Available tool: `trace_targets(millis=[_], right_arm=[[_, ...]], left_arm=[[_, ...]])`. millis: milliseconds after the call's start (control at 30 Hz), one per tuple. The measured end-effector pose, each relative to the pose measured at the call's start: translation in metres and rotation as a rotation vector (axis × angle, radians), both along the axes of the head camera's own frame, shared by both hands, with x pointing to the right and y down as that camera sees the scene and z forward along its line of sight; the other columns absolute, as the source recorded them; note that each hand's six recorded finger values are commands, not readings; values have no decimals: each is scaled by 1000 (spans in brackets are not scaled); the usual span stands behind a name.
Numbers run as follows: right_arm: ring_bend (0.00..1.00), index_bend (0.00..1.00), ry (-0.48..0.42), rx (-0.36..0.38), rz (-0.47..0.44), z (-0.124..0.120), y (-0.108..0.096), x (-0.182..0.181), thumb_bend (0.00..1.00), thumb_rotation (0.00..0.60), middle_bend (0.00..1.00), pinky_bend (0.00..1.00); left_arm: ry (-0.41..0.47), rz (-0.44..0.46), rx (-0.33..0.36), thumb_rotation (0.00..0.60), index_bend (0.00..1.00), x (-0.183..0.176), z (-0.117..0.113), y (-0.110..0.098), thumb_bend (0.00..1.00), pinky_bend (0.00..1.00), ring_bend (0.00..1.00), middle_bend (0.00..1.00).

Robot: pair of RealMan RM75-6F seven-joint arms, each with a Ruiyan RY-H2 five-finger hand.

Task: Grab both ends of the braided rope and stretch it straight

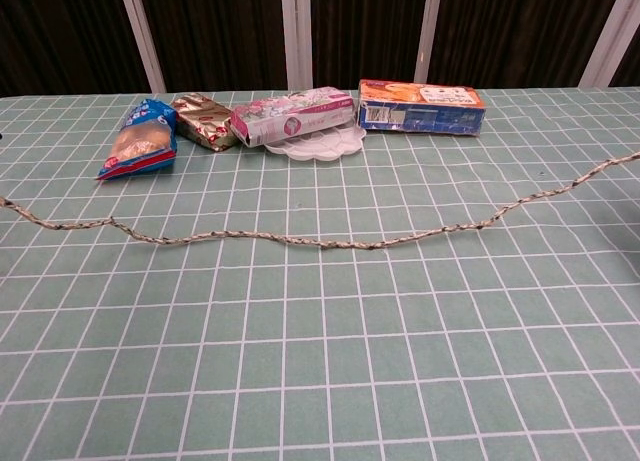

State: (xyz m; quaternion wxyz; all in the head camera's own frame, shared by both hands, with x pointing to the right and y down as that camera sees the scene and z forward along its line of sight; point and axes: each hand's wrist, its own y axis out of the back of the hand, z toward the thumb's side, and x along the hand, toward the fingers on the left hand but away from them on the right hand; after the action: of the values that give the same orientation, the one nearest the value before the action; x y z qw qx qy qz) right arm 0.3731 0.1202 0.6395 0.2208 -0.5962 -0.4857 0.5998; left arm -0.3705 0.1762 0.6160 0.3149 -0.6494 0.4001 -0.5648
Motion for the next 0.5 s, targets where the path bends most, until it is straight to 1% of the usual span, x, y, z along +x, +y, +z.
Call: trace_targets(millis=[500], right_arm=[[0,607,78,-29,57,14,9,37,503,600,126,0]], left_arm=[[-53,-10,-20,600,600,-14,16,3,547,0,0,134]])
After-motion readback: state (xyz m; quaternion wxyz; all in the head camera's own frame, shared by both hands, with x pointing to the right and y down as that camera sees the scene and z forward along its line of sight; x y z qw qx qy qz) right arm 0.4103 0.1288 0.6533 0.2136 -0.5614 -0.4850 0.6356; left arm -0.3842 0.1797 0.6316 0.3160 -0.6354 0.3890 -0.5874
